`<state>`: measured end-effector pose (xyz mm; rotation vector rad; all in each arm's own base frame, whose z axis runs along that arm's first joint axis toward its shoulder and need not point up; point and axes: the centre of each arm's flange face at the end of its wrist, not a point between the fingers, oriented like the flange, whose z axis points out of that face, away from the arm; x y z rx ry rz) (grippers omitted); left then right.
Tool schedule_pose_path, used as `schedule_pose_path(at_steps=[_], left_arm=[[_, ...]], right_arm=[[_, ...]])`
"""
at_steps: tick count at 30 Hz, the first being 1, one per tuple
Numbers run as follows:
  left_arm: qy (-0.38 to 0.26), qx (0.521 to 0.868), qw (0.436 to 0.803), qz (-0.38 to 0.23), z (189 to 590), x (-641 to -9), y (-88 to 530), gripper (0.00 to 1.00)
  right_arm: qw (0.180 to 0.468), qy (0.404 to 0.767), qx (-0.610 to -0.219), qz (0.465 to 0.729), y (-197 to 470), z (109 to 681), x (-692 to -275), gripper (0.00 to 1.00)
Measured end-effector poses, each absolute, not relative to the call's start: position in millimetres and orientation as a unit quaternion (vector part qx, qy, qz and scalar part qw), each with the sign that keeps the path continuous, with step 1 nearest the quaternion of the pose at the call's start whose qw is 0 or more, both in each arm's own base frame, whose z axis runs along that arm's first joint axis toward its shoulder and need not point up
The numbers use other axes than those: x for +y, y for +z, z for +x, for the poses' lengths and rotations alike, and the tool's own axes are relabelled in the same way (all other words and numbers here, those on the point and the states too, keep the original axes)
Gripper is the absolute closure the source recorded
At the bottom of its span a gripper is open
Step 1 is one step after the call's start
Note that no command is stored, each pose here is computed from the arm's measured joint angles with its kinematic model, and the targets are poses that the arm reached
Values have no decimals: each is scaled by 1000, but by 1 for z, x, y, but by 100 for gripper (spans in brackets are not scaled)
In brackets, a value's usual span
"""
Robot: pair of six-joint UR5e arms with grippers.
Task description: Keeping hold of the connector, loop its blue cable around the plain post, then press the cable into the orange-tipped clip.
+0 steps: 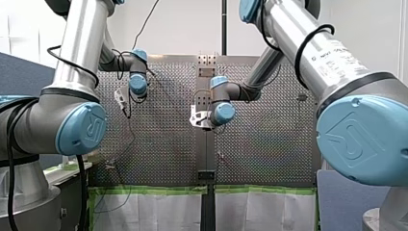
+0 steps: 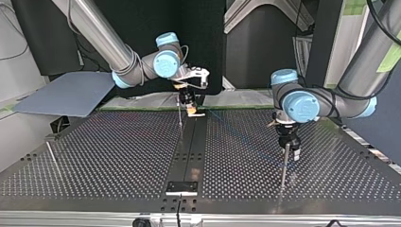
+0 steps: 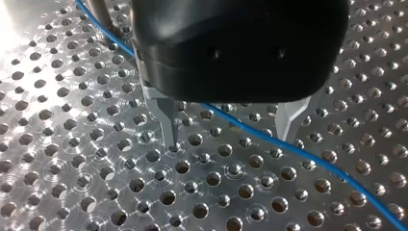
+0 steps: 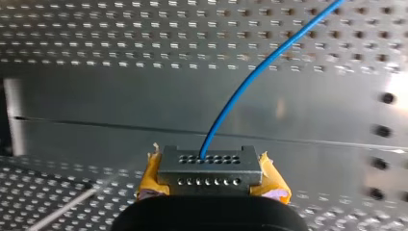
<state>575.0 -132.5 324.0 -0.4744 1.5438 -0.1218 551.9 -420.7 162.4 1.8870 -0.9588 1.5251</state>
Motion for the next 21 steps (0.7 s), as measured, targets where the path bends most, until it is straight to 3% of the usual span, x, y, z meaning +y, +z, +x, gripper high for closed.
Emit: schedule_pose_path(at_steps=[15, 21], left_arm=[[-57, 685, 691, -222, 577, -125, 324, 0], [-57, 685, 691, -223, 577, -125, 324, 0]], right_arm=[[247, 504, -388, 731, 43, 535, -391, 100], [258, 487, -400, 733, 3, 526, -387, 100]])
